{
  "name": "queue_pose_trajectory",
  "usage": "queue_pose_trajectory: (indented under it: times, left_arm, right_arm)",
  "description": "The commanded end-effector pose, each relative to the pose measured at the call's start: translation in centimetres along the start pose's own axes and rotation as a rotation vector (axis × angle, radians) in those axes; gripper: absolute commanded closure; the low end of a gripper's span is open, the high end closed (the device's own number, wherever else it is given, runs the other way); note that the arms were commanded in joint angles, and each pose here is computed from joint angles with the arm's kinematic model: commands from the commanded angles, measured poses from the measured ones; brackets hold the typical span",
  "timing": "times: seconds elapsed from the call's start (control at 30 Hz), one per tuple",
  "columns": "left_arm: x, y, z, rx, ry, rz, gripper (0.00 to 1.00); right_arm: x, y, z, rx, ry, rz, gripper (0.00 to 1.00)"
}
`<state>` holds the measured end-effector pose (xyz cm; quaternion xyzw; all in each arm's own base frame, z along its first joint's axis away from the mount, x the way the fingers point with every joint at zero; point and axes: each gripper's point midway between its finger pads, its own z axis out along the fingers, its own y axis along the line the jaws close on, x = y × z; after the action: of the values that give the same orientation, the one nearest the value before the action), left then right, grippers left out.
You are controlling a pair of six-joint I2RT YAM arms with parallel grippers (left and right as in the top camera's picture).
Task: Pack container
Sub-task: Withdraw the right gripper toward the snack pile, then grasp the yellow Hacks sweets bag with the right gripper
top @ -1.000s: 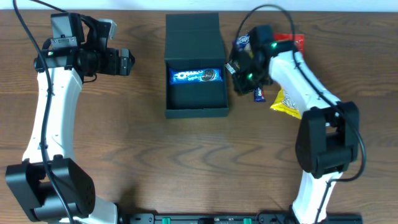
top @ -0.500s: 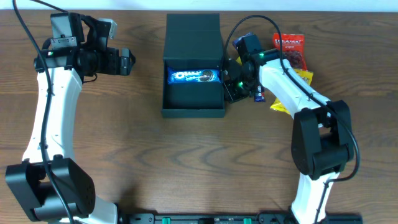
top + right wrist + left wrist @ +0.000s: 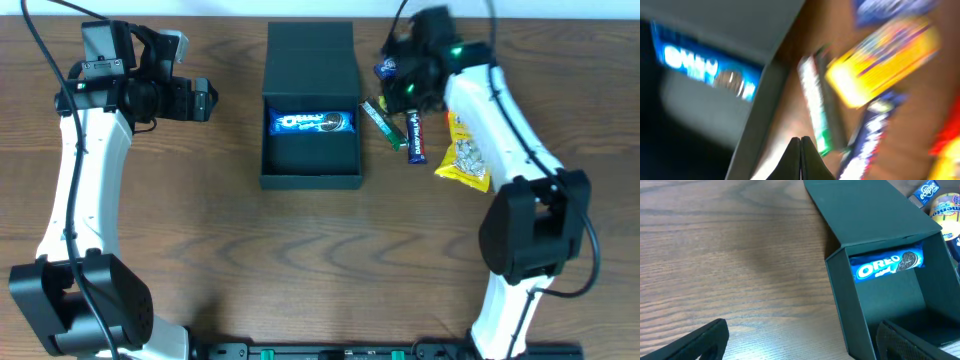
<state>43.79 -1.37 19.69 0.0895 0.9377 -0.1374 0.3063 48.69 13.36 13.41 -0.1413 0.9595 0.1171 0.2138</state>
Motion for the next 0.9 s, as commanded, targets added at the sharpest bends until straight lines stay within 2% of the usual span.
queue_pose_trajectory:
  times: [0.0, 0.13, 0.27, 0.43, 0.53, 0.6, 0.63, 0.67, 0.7, 0.73, 0.8, 0.87]
  left_arm:
    - [0.2, -0.1, 0.0, 0.008, 0.006, -0.022, 0.05]
    - [0.4, -0.1, 0.0, 0.009, 0.012, -0.025, 0.05]
    - [0.4, -0.1, 0.0, 0.009, 0.012, -0.025, 0.05]
    - [0.2, -0.1, 0.0, 0.008, 0.006, -0.022, 0.05]
    - [0.2, -0.1, 0.0, 0.007, 0.003, -0.021, 0.05]
    - [0.1, -0.1, 0.0, 0.007, 0.001, -0.02, 0.05]
    - [0.1, -0.1, 0.0, 0.007, 0.001, -0.02, 0.05]
    - [0.1, -0.1, 0.0, 0.007, 0.001, -0.02, 0.05]
    - [0.1, -0.1, 0.0, 0.007, 0.001, -0.02, 0.05]
    - [0.1, -0.1, 0.0, 0.007, 0.001, -0.021, 0.05]
    - [0.1, -0.1, 0.0, 0.007, 0.001, -0.021, 0.05]
    - [0.1, -0.1, 0.0, 0.007, 0.001, -0.02, 0.05]
  right_arm:
    - [-1.2, -2.3, -0.9, 0.044, -0.052, 0.016, 0.99]
    - [-1.5, -6.9, -1.7, 0.182, -0.075, 0.063, 0.99]
    - [0.9, -11.0, -2.7, 0.259, -0.012, 0.2, 0.99]
    - [5.2, -15.5, -3.5, 0.287, 0.078, 0.382, 0.99]
    - [7.1, -16.8, -3.4, 0.235, 0.106, 0.435, 0.98]
    - [8.2, -17.1, -3.1, 0.188, 0.12, 0.449, 0.88]
    - [8.9, -17.2, -2.8, 0.168, 0.132, 0.46, 0.79]
    - [9.7, -17.4, -2.5, 0.16, 0.147, 0.472, 0.61]
    - [10.5, -17.6, -2.3, 0.16, 0.163, 0.484, 0.52]
    - [11.3, -17.8, -2.0, 0.16, 0.177, 0.496, 0.48]
    - [12.7, -18.0, -1.4, 0.15, 0.198, 0.519, 0.31]
    - [13.7, -18.0, -0.7, 0.116, 0.204, 0.543, 0.26]
